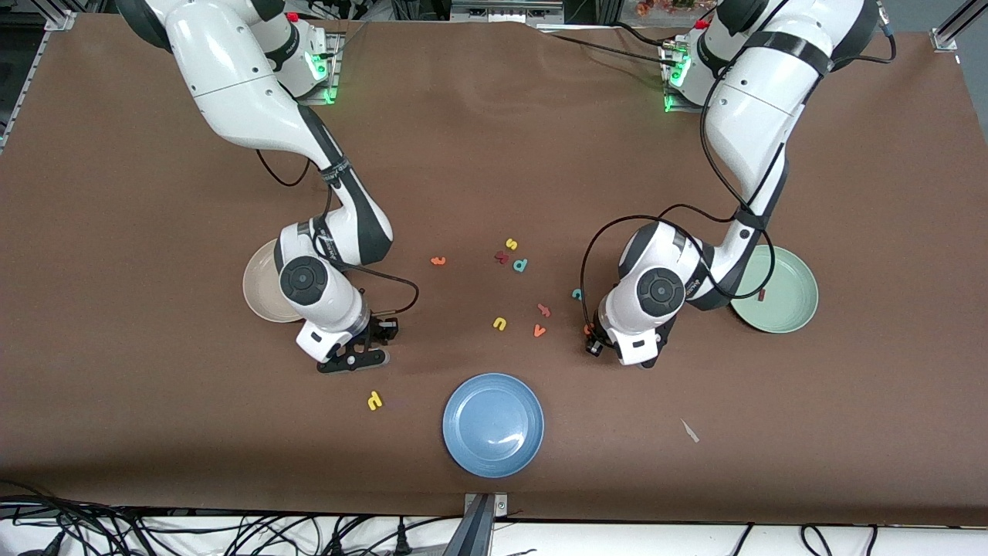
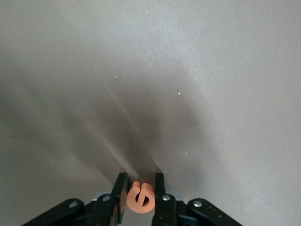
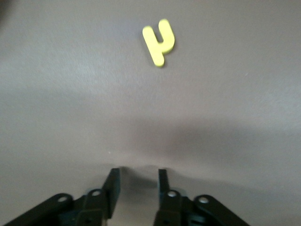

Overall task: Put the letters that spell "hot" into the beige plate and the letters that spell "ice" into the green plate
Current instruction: 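Grasp the orange letter with the left gripper and lift it, then carry the orange letter over the green plate with the left gripper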

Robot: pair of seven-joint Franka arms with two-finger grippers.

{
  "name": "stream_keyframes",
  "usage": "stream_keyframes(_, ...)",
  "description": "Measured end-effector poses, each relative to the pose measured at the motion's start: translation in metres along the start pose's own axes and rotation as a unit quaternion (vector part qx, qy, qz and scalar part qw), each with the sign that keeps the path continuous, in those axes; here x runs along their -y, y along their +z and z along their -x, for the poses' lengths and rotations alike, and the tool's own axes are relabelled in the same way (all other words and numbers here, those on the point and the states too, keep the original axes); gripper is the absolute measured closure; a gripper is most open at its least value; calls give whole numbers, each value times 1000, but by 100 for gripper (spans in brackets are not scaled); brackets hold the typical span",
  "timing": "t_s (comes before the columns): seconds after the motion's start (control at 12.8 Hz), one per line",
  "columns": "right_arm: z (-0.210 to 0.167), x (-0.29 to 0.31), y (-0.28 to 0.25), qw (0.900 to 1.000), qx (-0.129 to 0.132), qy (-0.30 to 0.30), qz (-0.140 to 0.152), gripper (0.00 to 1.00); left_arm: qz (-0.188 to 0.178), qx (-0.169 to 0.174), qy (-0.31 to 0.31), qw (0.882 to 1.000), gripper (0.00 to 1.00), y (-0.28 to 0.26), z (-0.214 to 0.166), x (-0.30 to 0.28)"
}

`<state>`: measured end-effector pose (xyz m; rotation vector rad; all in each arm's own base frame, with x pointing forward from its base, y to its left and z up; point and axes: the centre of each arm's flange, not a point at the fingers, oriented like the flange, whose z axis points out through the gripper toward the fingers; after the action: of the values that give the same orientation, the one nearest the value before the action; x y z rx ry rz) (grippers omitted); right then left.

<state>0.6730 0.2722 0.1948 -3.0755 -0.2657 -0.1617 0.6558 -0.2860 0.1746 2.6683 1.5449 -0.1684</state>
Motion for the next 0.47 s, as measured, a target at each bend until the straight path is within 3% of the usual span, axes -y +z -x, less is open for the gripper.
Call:
stream_keyframes(0.16, -14, 5, -21, 1000, -26, -3, -6, 37, -19, 2, 19, 1000, 76, -6, -14, 4)
stream_keyframes(0.47, -49, 12, -51, 996, -82, -38, -7, 37, -70, 24, 89, 993, 76, -58, -50, 21)
